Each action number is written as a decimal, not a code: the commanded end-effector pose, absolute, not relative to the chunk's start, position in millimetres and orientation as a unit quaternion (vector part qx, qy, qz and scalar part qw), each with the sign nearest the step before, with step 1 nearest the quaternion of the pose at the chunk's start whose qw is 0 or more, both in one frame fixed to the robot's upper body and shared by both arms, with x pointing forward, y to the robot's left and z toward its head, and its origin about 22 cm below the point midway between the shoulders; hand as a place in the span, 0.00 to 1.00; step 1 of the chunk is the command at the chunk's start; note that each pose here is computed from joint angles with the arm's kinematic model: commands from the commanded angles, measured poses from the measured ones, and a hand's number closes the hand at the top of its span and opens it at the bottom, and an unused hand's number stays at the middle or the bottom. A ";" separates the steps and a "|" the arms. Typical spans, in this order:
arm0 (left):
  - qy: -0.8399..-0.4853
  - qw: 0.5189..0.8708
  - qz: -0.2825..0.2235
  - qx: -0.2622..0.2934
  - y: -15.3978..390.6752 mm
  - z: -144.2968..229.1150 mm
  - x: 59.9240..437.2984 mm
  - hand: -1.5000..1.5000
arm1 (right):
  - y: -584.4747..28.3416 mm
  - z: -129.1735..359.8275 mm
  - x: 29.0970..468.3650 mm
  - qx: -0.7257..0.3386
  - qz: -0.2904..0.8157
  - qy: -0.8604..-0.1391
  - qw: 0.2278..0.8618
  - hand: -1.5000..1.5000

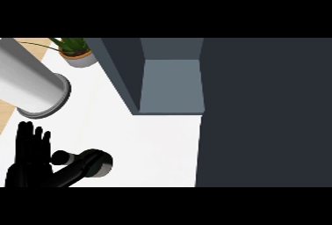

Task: Pick up the wine, place it into the cabinet and close the cabinet

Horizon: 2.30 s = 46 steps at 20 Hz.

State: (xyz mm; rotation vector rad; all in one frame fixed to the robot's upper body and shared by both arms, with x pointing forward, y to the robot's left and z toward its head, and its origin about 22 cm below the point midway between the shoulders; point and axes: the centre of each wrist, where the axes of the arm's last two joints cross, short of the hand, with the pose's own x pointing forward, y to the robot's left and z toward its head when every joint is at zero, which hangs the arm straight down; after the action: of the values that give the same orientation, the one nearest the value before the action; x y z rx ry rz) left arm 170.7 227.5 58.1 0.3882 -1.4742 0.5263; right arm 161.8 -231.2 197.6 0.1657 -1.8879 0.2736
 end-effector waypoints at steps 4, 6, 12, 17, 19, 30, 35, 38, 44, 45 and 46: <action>-0.661 0.696 0.227 0.168 236.7 40.6 160.1 0.00 | -234.5 208.6 122.8 0.099 0.117 -0.819 0.553 0.00; -0.651 0.704 0.232 0.164 229.5 21.7 170.2 0.00 | -231.5 212.8 128.1 0.105 0.119 -0.822 0.547 0.00; -0.653 0.704 0.234 0.152 239.5 -1.7 163.4 0.00 | -235.9 225.4 125.6 0.098 0.129 -0.822 0.546 0.00; -0.658 0.700 0.233 0.149 252.4 -11.8 165.5 0.00 | -232.5 218.9 115.0 0.105 0.119 -0.824 0.543 0.00; -0.652 0.707 0.229 0.148 242.1 -2.5 149.7 0.00 | -232.5 218.5 119.7 0.097 0.121 -0.820 0.551 0.00; -0.650 0.707 0.234 0.149 262.9 -50.5 175.8 0.00 | -231.0 213.2 129.8 0.105 0.121 -0.818 0.553 0.00; -0.642 0.718 0.236 0.131 236.6 -64.4 163.6 0.00 | -228.7 224.4 122.2 0.103 0.129 -0.824 0.542 0.00; -0.642 0.720 0.233 0.123 240.4 -65.5 171.2 0.00 | -226.3 222.6 130.3 0.104 0.113 -0.817 0.556 0.00; -0.650 0.711 0.243 0.116 249.7 -66.2 165.3 0.00 | -237.6 213.0 127.3 0.095 0.130 -0.821 0.547 0.00; -0.651 0.711 0.240 0.120 244.9 -85.3 171.2 0.00 | -220.6 215.3 113.4 0.103 0.122 -0.825 0.542 0.00; -0.647 0.712 0.242 0.127 227.8 -83.1 169.4 0.00 | -229.8 213.9 129.4 0.098 0.116 -0.824 0.546 0.00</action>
State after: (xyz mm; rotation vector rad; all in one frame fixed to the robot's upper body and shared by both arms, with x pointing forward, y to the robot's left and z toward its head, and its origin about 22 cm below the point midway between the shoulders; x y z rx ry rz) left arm 170.0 239.0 -75.9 0.2745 -1.4328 0.5301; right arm 160.4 -225.0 199.4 0.1785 -1.8828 0.2852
